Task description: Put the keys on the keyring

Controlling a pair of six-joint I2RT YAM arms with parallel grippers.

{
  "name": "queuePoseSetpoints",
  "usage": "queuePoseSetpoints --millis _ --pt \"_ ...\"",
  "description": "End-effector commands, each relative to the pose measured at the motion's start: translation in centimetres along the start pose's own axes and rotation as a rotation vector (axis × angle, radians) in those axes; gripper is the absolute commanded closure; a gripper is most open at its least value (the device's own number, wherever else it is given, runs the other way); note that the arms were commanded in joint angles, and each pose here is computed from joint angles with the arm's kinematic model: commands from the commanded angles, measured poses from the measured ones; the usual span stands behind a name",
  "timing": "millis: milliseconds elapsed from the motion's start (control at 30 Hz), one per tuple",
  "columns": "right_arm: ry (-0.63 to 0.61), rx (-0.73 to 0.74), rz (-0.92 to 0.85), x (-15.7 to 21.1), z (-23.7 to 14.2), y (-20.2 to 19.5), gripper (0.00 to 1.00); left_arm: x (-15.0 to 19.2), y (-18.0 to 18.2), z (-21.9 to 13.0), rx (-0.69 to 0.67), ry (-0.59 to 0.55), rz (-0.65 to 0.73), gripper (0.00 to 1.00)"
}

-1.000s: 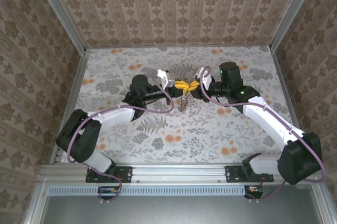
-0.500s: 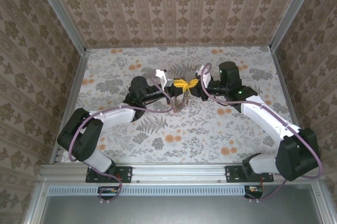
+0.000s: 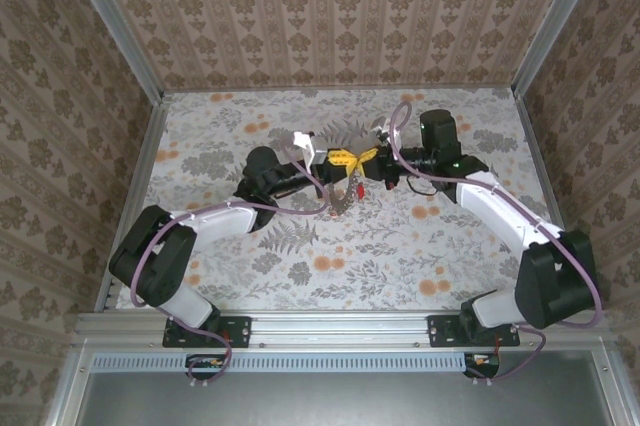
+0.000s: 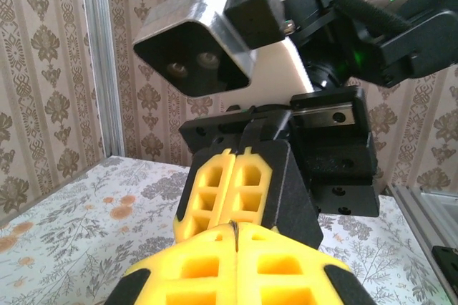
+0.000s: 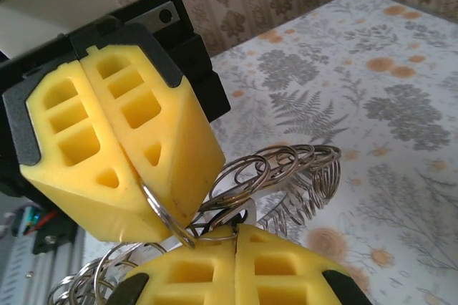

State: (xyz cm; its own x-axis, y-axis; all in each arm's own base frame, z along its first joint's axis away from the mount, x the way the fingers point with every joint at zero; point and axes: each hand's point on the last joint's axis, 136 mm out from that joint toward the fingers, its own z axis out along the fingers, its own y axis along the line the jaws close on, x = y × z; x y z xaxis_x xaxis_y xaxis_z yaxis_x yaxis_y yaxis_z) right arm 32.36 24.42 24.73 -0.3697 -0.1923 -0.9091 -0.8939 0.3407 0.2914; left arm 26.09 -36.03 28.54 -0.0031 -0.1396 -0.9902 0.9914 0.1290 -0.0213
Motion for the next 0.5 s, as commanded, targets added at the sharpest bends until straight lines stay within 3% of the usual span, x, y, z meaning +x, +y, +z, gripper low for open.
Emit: queuePoseSetpoints --millis 0,267,467 --pt "-0.018 -0.145 0.096 -1.1 1.2 1.2 0.98 -4.1 -2.9 0.4 0.119 -0.133 0.092 1.0" --pt "0.008 -0.192 0.152 -1.7 1.8 1.0 0.94 -4.2 -3.2 0.5 0.134 -0.134 0.096 1.0" --pt "0.064 0.125 0.077 0.1 0.6 -2.6 0.76 -2.8 -2.4 0.2 0.09 -0.08 0.108 1.0"
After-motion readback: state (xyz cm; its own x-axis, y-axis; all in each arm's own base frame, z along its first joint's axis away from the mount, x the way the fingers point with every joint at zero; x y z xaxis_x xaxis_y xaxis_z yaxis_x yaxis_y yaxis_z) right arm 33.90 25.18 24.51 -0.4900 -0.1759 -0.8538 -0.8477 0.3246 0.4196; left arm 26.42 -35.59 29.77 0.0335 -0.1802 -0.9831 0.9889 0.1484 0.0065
